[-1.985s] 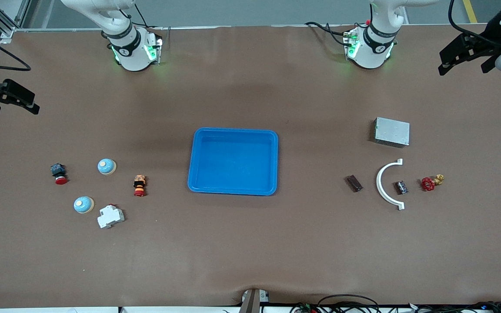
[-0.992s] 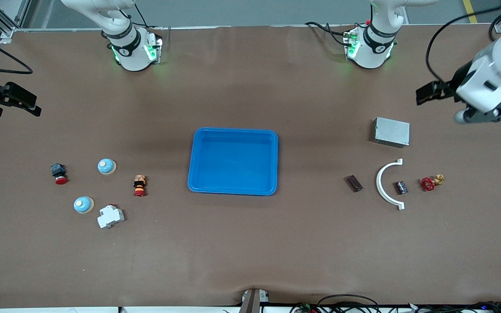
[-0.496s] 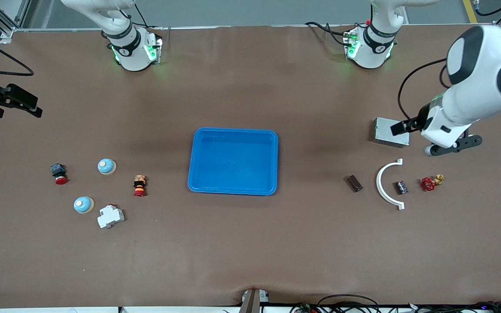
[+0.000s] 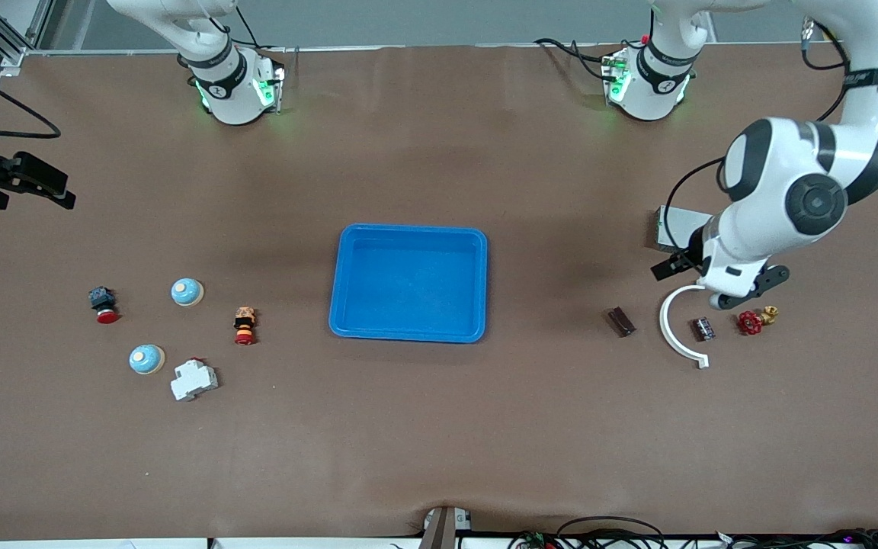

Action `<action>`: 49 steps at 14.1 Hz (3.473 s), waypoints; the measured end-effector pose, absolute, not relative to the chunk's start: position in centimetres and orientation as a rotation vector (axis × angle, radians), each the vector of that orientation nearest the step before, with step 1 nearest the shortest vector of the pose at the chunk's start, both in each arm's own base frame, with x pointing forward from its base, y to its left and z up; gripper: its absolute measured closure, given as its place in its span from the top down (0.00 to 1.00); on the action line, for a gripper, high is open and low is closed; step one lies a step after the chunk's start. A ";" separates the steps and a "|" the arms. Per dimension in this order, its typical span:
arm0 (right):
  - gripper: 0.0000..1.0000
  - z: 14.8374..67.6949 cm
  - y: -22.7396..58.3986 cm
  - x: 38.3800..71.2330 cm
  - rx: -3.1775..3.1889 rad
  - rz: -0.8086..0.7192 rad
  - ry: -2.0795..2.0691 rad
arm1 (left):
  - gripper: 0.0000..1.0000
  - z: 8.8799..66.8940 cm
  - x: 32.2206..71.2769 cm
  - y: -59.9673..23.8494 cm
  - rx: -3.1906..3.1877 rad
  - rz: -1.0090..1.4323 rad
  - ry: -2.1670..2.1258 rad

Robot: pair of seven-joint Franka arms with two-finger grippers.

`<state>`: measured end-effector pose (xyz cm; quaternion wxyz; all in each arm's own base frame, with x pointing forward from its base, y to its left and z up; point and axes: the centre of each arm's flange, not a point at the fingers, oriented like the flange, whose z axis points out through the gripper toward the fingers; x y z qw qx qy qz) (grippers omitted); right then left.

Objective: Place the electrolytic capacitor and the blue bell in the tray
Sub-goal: 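Reach the left gripper down to the dark capacitor beside the white arc, then grasp the capacitor with the left gripper while the right gripper reaches the bell, then place the capacitor in the tray while the right gripper grasps the bell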

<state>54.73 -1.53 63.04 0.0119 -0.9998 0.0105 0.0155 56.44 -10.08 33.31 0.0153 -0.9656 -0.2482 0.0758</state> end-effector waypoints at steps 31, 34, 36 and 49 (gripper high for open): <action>1.00 22.4 -4.6 55.9 -3.162 0.209 -0.033 | 0.29 29.3 56.1 -26.0 -3.051 0.089 -1.083; 1.00 20.6 -4.6 55.7 -3.160 0.230 -0.053 | 0.29 30.8 54.1 -31.5 -3.046 0.113 -1.195; 1.00 19.9 -4.6 55.7 -3.161 0.219 -0.069 | 0.29 31.4 52.5 -35.4 -3.033 0.125 -1.257; 1.00 17.6 -5.1 54.9 -3.155 0.269 -0.091 | 0.36 22.2 48.4 -46.9 -2.925 0.318 -1.371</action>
